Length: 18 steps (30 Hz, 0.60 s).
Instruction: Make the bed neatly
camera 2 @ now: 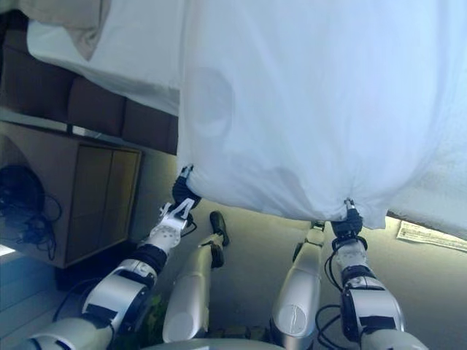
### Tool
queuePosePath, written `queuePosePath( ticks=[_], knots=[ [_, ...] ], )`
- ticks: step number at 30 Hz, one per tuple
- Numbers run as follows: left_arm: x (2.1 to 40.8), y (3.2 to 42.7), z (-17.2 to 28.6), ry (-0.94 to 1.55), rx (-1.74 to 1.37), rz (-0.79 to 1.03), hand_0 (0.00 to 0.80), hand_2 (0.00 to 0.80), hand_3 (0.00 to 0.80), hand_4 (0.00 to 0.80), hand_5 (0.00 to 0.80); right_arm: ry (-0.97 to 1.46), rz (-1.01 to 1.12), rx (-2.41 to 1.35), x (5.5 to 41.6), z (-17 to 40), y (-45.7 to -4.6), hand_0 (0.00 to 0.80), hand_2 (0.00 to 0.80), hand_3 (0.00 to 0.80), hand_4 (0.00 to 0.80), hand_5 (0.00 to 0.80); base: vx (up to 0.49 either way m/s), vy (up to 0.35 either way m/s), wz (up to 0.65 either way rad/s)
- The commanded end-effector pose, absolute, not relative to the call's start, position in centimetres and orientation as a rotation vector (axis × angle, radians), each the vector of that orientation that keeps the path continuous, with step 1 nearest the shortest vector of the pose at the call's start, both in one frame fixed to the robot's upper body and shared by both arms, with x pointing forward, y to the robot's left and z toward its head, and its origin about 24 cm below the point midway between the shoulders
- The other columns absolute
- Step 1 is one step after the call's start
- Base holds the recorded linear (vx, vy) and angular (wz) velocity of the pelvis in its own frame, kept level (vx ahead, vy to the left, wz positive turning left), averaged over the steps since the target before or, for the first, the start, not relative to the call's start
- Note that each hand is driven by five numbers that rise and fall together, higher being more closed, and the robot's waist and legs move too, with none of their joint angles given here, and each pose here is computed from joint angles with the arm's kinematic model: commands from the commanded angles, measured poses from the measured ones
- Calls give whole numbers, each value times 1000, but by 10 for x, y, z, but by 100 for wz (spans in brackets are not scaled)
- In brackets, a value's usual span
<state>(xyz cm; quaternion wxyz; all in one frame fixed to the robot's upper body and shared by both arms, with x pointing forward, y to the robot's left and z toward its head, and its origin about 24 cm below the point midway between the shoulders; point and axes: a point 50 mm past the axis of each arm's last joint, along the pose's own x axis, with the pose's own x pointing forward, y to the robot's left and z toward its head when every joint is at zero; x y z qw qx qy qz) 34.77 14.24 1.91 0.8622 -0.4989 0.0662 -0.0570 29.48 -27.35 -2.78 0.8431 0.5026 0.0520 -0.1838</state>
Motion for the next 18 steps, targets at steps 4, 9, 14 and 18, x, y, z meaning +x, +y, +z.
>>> queuePosePath(
  ticks=[4,9,14,18],
  knots=[
    [346,171,5,165,-1028,96,800,800,800,800,800,155,-359,1106,289,-36,-267,800,800,800,800,800,-17,57,-6],
    [343,183,-4,238,-995,166,800,800,800,800,800,230,-373,1105,287,-43,-262,800,800,800,800,800,-15,-9,-12],
    [322,191,-34,385,-1019,286,800,800,800,800,800,280,-518,1184,263,-62,-277,800,800,800,800,800,20,-18,-10],
    [304,206,-53,518,-987,402,0,0,0,0,0,353,-659,1209,240,-78,-286,0,0,0,0,0,8,-5,0]
  ],
)
